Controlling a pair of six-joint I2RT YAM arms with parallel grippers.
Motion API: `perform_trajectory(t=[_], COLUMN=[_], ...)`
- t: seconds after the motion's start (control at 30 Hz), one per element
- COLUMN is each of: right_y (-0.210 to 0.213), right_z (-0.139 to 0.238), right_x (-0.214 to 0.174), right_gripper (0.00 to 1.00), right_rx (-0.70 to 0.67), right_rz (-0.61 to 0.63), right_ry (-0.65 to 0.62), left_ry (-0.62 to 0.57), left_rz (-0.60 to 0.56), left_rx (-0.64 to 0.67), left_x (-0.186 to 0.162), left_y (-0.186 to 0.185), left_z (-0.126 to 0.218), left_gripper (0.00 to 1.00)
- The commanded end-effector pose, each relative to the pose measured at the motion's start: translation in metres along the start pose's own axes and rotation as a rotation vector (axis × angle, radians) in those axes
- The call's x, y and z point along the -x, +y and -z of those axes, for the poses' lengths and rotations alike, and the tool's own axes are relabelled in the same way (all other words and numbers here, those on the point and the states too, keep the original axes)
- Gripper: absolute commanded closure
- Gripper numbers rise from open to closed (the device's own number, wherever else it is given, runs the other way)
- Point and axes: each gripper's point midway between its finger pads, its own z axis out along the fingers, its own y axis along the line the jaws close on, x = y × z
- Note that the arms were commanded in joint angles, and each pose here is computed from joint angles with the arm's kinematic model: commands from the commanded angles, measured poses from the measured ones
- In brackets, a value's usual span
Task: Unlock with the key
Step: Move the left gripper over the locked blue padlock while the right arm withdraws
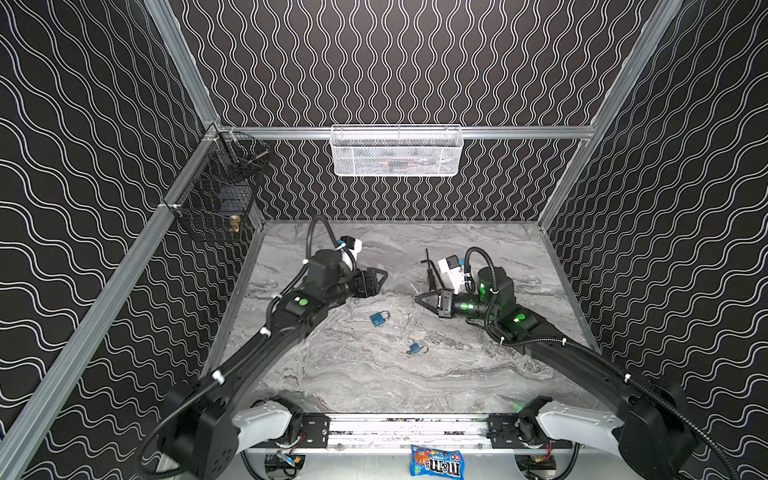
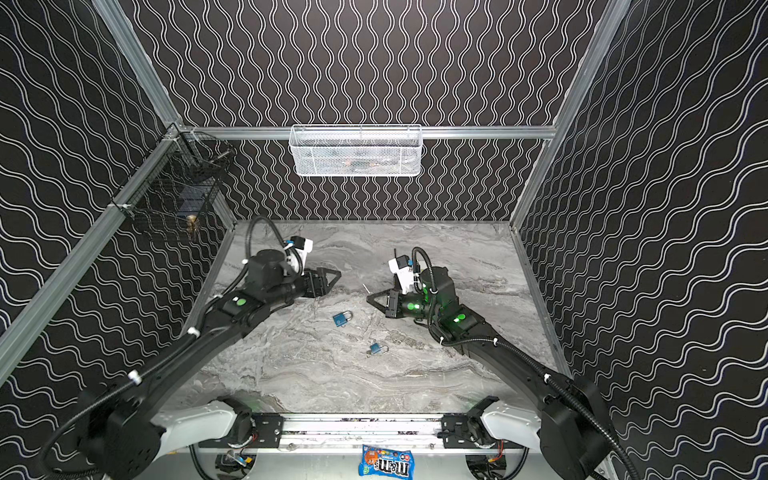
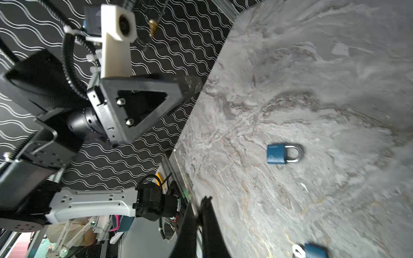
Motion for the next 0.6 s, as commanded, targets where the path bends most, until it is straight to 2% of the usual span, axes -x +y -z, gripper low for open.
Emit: perform_trajectory(t=[0.0,0.13,0.33,0.57], right_y=[-0.025,-0.039,-0.050,-0.054], right_z=[0.003,0.002,0.003,0.007], right_x=[-0.022,-0.036,-0.040,-0.038], right_gripper=[1.00,1.00,1.00,1.00], right_rx=[-0.098,-0.113,-0.133,-0.160], right_rz=[-0.031,-0.085,-0.154,-0.157], right_ry=[0.070,0.092,0.072,0.048], left_ry=[0.196,0.309,0.400,0.444], left_rz=[-0.009,0.006,-0.024,-0.033], left_rx=[0.131,0.174,0.267,0.276], left_x=[-0.041,-0.062,-0.076,-0.090], left_y=[0.034,0.052,0.079,0.083], left_z=[-0.018,-0.046,-0.072,-0.099], left_gripper=[0.27,0.26,0.24,0.24])
